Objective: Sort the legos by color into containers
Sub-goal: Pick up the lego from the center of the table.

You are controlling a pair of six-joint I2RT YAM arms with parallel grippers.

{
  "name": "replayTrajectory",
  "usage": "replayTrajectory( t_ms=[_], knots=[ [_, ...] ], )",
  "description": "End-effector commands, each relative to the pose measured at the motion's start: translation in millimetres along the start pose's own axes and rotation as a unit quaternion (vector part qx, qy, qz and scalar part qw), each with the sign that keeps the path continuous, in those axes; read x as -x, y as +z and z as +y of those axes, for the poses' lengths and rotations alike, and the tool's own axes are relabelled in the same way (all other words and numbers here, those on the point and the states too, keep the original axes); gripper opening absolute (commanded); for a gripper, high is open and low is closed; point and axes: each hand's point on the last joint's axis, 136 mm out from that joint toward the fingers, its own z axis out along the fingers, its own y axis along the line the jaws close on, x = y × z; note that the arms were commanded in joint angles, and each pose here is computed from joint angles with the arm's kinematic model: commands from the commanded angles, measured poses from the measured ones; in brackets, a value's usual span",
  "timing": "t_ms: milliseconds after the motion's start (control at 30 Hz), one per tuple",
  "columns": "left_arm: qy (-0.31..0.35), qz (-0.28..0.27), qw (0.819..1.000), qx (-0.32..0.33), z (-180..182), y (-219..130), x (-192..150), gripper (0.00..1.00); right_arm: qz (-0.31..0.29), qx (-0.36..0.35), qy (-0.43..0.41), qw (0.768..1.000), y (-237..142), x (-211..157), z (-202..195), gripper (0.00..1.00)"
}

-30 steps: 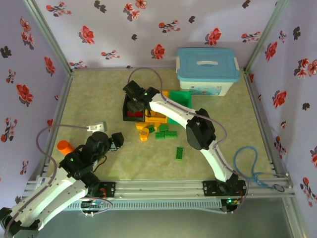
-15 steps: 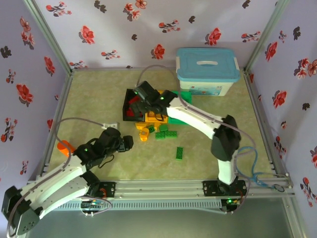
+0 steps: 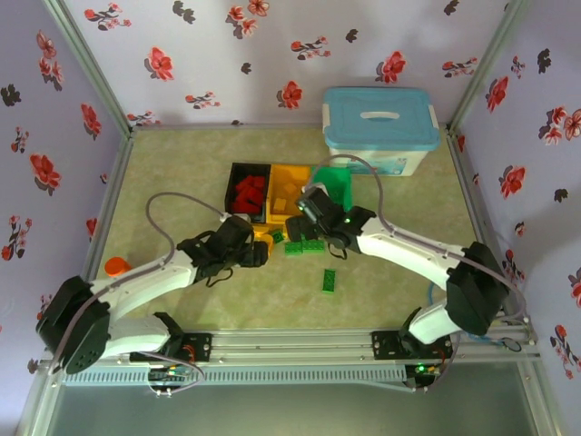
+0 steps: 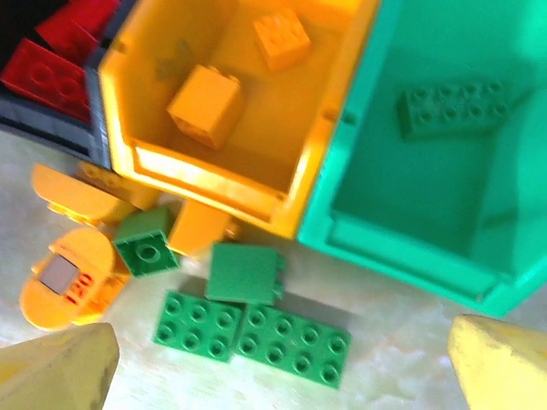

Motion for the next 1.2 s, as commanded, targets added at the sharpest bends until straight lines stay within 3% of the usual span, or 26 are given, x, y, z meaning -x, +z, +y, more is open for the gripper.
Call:
replayTrajectory(
  t_ms=[0, 733, 800, 867, 933, 1167],
  knots=[
    [0.025, -0.003, 1.000, -0.013, -18.2, 7.2, 13.4, 0.82, -0.040, 0.009, 0.049, 0.998, -11.4, 7.3, -8.5, 0.99],
    [0.061, 0.067, 0.996, 0.023, -34.0, 71.1, 3.3, 0.73, -0.051, 0.007, 0.077, 0.996, -24.1, -25.3, -34.6, 0.99],
    [0.064, 0.073, 0.995, 0.029, -34.1, 74.2, 2.1, 0.66, -0.051, 0.008, 0.078, 0.996, -25.3, -26.0, -35.2, 0.99],
    [0.073, 0.072, 0.994, 0.042, -34.8, 72.4, 3.2, 0.51, -0.052, 0.008, 0.080, 0.995, -26.8, -27.1, -36.3, 0.99],
    [0.089, 0.060, 0.993, 0.054, -37.7, 65.3, 7.5, 0.43, -0.056, 0.008, 0.082, 0.995, -29.0, -27.7, -37.7, 0.99],
    [0.104, 0.015, 0.993, 0.050, -51.5, 28.9, 31.7, 0.34, -0.066, 0.005, 0.093, 0.993, -33.8, -28.1, -42.9, 0.99]
  ],
)
